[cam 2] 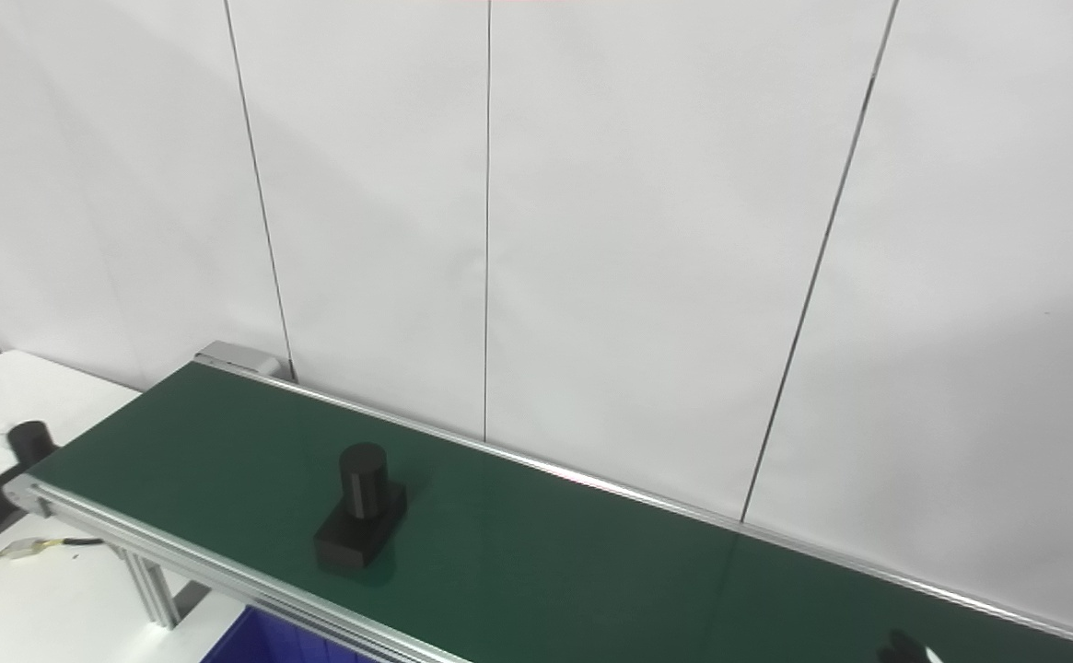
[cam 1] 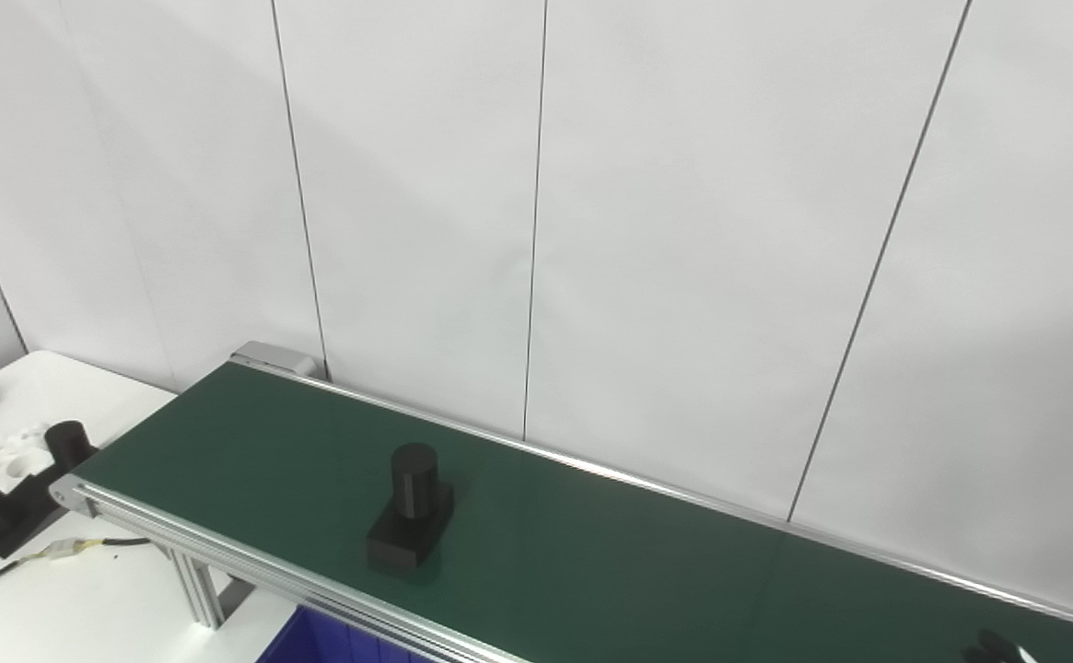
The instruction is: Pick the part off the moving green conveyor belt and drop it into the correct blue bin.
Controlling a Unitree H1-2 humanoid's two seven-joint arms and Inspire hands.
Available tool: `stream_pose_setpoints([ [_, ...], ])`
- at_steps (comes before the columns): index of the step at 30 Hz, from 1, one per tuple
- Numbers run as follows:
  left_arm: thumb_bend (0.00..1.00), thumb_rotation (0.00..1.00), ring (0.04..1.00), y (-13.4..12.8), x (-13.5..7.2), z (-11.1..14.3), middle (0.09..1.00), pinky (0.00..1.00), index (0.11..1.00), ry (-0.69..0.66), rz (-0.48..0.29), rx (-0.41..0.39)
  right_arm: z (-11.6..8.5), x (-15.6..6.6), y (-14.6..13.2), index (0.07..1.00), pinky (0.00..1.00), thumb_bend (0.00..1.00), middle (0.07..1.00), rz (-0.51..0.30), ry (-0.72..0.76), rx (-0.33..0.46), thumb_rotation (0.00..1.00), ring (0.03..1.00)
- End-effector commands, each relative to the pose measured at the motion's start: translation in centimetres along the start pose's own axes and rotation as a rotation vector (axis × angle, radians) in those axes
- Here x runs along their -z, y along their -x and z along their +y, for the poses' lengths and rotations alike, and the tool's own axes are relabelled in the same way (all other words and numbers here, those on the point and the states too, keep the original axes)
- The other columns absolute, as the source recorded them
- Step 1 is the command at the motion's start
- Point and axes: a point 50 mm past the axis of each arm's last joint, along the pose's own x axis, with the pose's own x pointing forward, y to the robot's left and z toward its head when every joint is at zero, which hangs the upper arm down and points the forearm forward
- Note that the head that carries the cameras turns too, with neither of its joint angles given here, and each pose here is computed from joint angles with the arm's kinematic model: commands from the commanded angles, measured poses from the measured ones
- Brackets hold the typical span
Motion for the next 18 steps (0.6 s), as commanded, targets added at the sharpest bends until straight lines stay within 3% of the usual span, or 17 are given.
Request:
stream_pose_setpoints([
  [1, 0.98, 0.33, 0.814, -0.8, -1.3, 0.4, 0.846, 0.71, 0.836, -0.015, -0.078, 0.010, -0.5, -1.0, -1.5, 0.919, 0.72, 0.59, 0.886, -0.040, 0.036, -0.002, 0.75, 0.848],
  [18, 0.98, 0.29, 0.821, -0.1, -1.1, 2.4, 0.857, 0.71, 0.832, -0.014, -0.073, 0.014, 3.0, -2.1, -6.5, 0.906, 0.74, 0.60, 0.885, -0.086, 0.152, -0.103, 0.59, 0.864],
])
